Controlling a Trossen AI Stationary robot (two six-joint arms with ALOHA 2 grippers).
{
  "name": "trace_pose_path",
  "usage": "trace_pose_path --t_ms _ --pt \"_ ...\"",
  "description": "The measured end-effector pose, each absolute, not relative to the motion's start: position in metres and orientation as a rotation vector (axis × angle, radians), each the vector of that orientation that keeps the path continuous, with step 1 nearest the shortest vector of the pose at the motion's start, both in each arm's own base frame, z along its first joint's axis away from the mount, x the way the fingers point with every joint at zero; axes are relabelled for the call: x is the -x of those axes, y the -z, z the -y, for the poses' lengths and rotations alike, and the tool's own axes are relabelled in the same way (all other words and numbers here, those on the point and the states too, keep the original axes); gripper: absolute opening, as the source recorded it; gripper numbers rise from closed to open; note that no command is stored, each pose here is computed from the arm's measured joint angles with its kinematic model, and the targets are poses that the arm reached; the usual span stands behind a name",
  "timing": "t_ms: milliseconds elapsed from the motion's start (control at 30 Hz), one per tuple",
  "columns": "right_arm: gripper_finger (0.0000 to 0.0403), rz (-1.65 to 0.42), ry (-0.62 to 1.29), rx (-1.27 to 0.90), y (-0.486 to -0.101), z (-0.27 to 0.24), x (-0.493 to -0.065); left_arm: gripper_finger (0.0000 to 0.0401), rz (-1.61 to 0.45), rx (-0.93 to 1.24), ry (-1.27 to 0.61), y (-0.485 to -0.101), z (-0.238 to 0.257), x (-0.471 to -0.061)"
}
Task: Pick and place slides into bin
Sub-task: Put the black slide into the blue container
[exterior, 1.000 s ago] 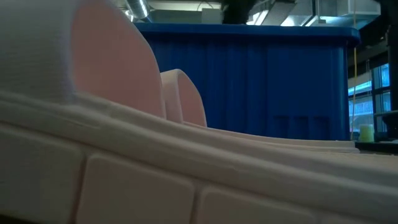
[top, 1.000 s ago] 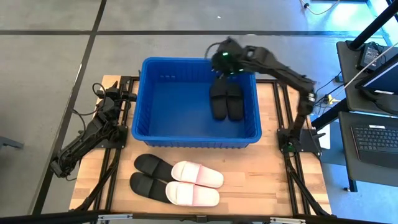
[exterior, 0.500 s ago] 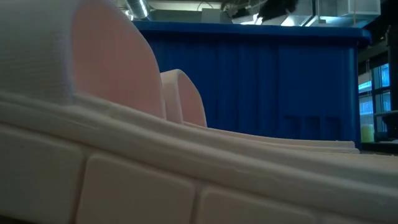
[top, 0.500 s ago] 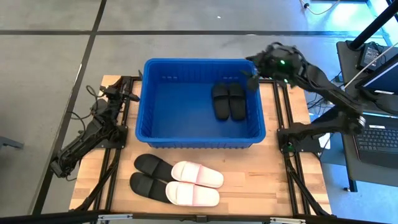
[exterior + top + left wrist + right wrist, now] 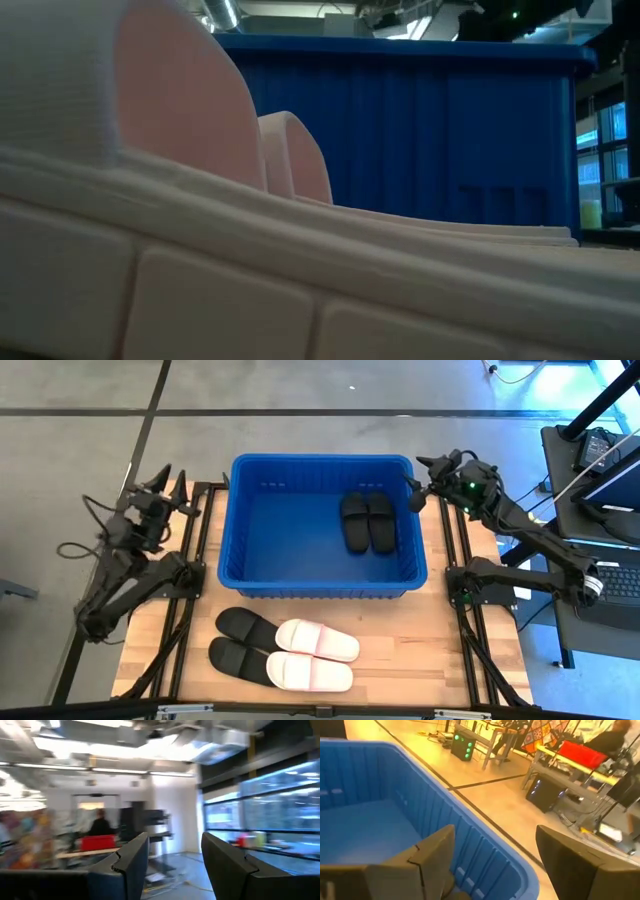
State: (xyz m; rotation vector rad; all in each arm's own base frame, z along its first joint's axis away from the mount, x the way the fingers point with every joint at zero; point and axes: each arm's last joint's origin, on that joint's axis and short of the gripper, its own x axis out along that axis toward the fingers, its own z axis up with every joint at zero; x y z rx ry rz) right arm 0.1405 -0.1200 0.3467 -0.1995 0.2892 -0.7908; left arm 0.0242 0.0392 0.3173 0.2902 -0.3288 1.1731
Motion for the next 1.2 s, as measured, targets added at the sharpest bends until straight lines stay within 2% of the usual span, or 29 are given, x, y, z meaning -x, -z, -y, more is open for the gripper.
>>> trace_pose_path --t_ms 200,500,633,767,1000,1200 --pt "0.0279 -0.255 0.834 0.267 -0.347 0.127 -0.138 0.0176 0.222 -0.226 -0.928 -0.347 -0.055 -0.053" --pt "0.0279 -0.226 0.9 0.273 -0.351 0.136 -0.13 0.0176 -0.095 -0.201 -0.662 -0.381 -0.078 -0.14" --pt "0.0279 -0.23 0.877 0.272 -0.349 0.141 -0.13 0.0176 -0.334 -0.246 -0.661 -0.398 -0.061 -0.171" --pt "0.0279 -0.255 0.861 0.284 -0.345 0.149 -0.132 0.0176 -0.532 -0.271 -0.689 -0.414 -0.032 -0.184" --pt "0.0279 -0.331 0.883 0.305 -0.334 0.167 -0.136 0.0176 -0.526 0.015 -0.598 -0.438 0.014 -0.205" --pt "0.0279 -0.323 0.867 0.302 -0.327 0.182 -0.143 0.0176 -0.611 0.209 -0.519 -0.416 0.05 -0.234"
